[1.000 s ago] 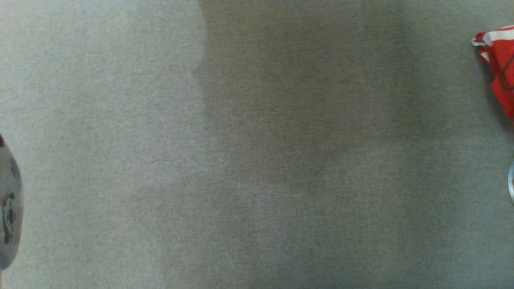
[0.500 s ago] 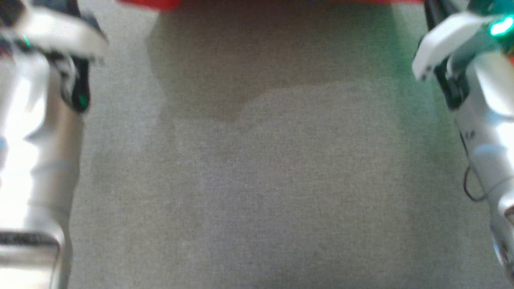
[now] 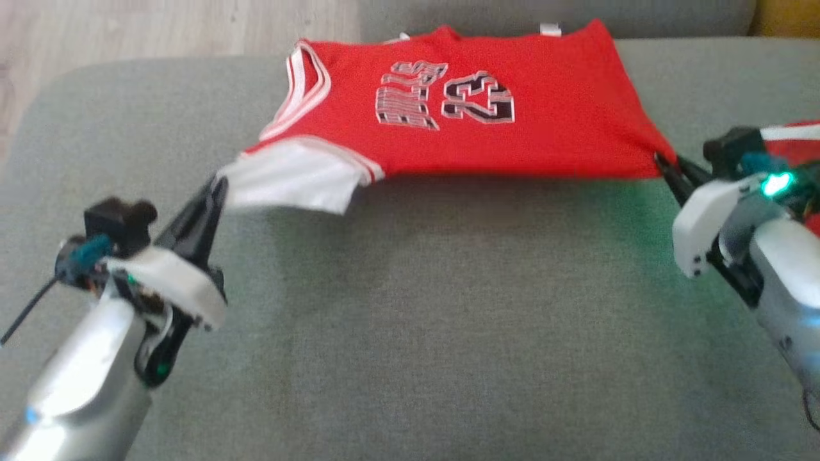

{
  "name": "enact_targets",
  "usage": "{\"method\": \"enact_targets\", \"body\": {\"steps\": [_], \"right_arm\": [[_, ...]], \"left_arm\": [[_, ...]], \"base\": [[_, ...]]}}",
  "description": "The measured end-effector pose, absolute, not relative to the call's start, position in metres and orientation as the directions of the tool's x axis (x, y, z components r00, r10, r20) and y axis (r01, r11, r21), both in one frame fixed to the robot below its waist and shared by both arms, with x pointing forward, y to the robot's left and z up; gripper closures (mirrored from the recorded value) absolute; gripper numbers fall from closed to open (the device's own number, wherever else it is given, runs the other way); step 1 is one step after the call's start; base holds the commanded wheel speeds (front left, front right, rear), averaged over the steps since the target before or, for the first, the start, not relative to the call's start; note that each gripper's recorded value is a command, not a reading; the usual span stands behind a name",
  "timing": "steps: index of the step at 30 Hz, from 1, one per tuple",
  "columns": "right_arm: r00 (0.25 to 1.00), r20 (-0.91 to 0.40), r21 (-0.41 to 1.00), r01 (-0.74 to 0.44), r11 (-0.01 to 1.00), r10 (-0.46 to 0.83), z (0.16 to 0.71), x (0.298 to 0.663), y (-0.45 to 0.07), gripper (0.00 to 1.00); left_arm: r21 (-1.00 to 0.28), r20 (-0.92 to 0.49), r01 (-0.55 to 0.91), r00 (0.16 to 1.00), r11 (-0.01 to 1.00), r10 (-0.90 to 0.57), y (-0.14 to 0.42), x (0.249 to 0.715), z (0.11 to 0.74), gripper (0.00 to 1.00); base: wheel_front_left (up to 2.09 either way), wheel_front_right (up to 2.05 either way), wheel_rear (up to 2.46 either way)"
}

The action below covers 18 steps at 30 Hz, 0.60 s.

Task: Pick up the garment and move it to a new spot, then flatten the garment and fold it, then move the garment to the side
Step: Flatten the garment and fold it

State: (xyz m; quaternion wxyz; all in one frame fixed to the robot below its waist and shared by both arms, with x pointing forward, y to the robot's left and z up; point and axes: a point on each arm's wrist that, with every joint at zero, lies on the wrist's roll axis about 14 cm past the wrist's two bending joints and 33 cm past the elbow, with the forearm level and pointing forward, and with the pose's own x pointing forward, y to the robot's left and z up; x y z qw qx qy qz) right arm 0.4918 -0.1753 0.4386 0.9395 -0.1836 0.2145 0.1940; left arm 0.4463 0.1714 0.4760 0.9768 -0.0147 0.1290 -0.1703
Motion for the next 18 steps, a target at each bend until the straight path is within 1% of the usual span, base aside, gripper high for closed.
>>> {"method": "enact_targets", "body": {"steps": [8,12,18], "right_arm": [[0.787,-0.529,-0.237,-0.497,0.835,0.318,0.431,0.445,-0.179,1.0],[0.769,-0.547,-0.221,-0.513,0.83,0.329,0.431,0.424,-0.179,1.0],[0.719,-0.609,-0.183,-0.539,0.822,0.336,0.426,0.39,-0.184,1.0]], "left_arm": [[-0.094,-0.29,0.395,0.867,0.914,-0.404,0.165,0.396,0.485,1.0],[-0.111,-0.346,0.428,0.83,0.897,-0.438,0.16,0.367,0.481,1.0],[-0.132,-0.411,0.474,0.773,0.871,-0.483,0.153,0.329,0.479,1.0]], "base": [[0.0,0.0,0.0],[0.0,0.0,0.0],[0.0,0.0,0.0]]}}
